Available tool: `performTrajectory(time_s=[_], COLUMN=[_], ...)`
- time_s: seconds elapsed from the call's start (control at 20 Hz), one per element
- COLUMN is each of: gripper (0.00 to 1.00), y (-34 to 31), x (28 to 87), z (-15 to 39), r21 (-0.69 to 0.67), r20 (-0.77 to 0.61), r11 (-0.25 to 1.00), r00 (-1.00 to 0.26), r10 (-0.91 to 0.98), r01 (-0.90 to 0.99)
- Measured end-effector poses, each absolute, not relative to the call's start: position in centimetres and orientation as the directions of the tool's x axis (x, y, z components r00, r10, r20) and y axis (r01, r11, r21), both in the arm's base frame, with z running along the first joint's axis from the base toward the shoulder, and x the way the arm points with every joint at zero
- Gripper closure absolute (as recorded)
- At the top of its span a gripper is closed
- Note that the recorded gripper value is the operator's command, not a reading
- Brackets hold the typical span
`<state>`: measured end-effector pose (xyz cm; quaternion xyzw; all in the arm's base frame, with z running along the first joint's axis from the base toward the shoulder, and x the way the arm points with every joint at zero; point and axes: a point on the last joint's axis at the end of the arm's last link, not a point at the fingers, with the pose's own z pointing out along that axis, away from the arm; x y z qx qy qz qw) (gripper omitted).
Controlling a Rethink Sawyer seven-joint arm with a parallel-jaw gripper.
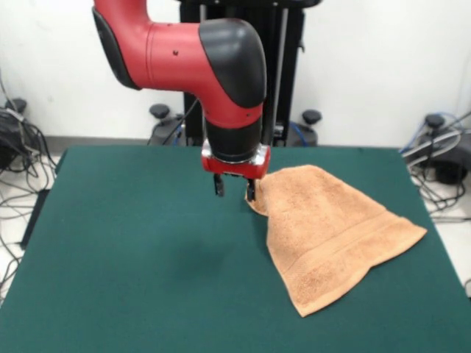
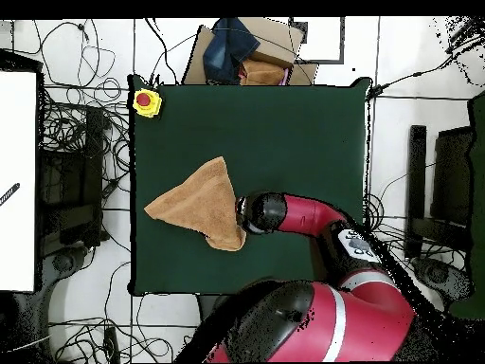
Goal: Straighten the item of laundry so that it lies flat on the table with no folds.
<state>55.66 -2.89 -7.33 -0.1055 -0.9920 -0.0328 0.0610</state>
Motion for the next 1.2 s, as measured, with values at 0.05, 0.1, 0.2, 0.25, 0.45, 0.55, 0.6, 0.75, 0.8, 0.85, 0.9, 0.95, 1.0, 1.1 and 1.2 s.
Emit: performTrajectory(time_s=[0.05,0.1,0.2,0.25,0.45,0.55,0.6,0.75,0.8,0.85,0.9,0.95,1.0,1.1,1.2], gripper=[0.00,0.00,0.00,0.00,0.00,0.00,0.00,0.00,0.00,0.00,0.00,0.00,0.00,0.00,0.00], y=[-3.0,-3.1,-3.3,-3.3,-3.2,-3.2,-3.2,-3.3,-3.4,-3.4,-3.5,-3.6,-3.7,-4.1,-4.3], x=[55.8,55.8,55.9,55.9,55.6,55.3,54.7,53.6,53.0,52.6,52.3,51.9,51.7,51.0,50.7], z=[-7.2,-7.1,-7.0,-7.0,-7.2,-7.5,-8.0,-9.0,-9.4,-9.7,-10.0,-10.3,-10.6,-11.6,-12.2], r21=[0.052,0.051,0.051,0.051,0.051,0.052,0.053,0.056,0.059,0.062,0.065,0.070,0.076,0.099,0.125], r20=[0.125,0.123,0.121,0.122,0.135,0.156,0.187,0.238,0.262,0.278,0.291,0.302,0.312,0.333,0.345], r11=[0.975,0.975,0.975,0.975,0.975,0.974,0.973,0.970,0.968,0.967,0.965,0.963,0.960,0.949,0.938], r00=[-0.970,-0.970,-0.970,-0.970,-0.968,-0.965,-0.959,-0.947,-0.940,-0.935,-0.930,-0.925,-0.921,-0.909,-0.900], r10=[0.207,0.208,0.210,0.211,0.210,0.210,0.211,0.216,0.219,0.221,0.224,0.228,0.233,0.252,0.266], r01=[0.215,0.216,0.218,0.218,0.218,0.220,0.224,0.235,0.242,0.247,0.253,0.261,0.268,0.299,0.325])
